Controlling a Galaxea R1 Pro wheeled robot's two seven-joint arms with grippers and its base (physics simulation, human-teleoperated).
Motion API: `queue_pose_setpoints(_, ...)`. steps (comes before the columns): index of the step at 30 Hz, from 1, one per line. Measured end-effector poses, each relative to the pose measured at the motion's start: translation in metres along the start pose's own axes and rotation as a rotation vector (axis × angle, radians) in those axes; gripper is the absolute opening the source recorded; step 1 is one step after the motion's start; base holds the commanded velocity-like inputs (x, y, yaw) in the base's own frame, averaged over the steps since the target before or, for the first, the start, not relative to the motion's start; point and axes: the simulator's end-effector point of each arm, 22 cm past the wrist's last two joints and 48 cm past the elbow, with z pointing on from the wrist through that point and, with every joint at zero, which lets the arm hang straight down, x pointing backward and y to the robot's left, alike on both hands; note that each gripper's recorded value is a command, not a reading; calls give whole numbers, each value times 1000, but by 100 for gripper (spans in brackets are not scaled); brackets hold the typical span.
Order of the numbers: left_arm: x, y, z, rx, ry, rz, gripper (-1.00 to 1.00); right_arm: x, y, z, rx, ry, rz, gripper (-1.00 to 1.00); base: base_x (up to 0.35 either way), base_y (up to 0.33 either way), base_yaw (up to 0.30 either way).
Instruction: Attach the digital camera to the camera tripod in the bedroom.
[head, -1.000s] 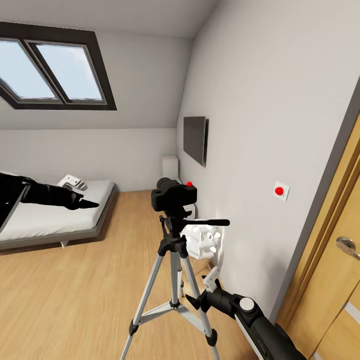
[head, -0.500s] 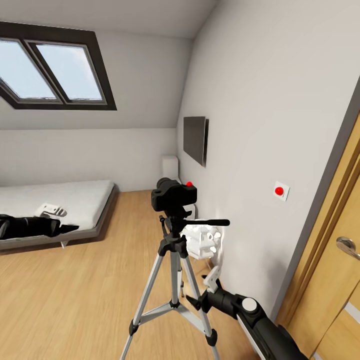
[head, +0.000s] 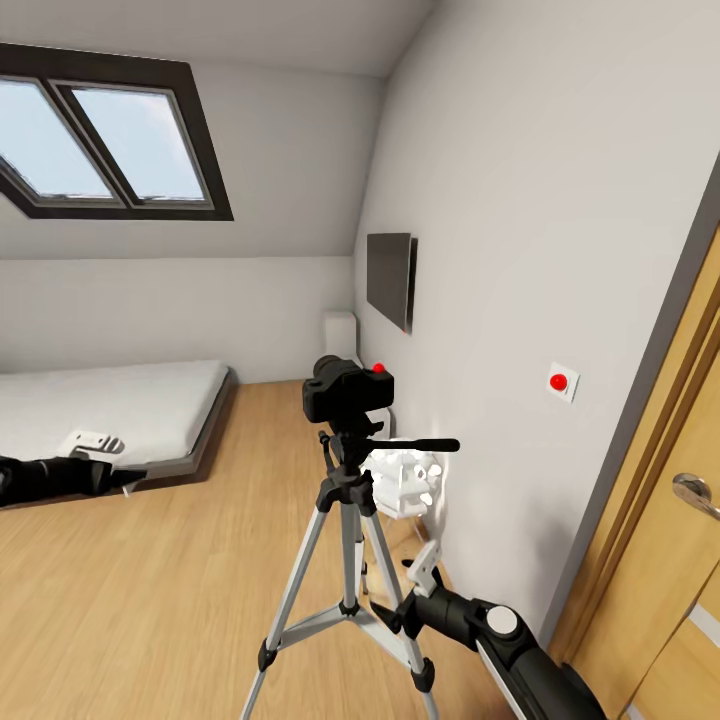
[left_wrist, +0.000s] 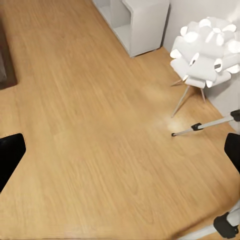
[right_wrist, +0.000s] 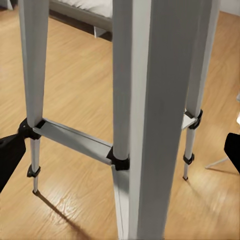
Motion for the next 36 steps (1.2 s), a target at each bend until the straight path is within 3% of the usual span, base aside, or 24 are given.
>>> queue_pose_setpoints(10, 31, 7, 12, -21, 56, -51, 100, 17, 3, -4, 2, 24, 17, 100, 0, 0, 0)
queue_pose_setpoints(18, 78, 12, 29, -14, 141, -125, 100, 55, -9, -25, 25, 89, 11, 100, 0, 0, 0)
queue_pose_setpoints(26, 134, 25, 36, -68, 197, -242, 100, 124, -25, -62, 85, 210, 21, 100, 0, 0, 0)
queue_pose_setpoints(27, 183, 39, 30, -119, 226, -356, 100, 174, -26, -87, 134, 299, 44, 100, 0, 0, 0)
queue_pose_setpoints(28, 213, 40, 26, -132, 265, -388, 100, 204, -15, -99, 134, 350, 61, 100, 0, 0, 0)
queue_pose_setpoints(31, 242, 39, 27, -134, 297, -420, 100, 226, -10, -109, 150, 378, 36, 100, 0, 0, 0)
queue_pose_setpoints(36, 273, 36, 32, -125, 324, -448, 100, 245, -6, -116, 162, 410, 40, 100, 0, 0, 0)
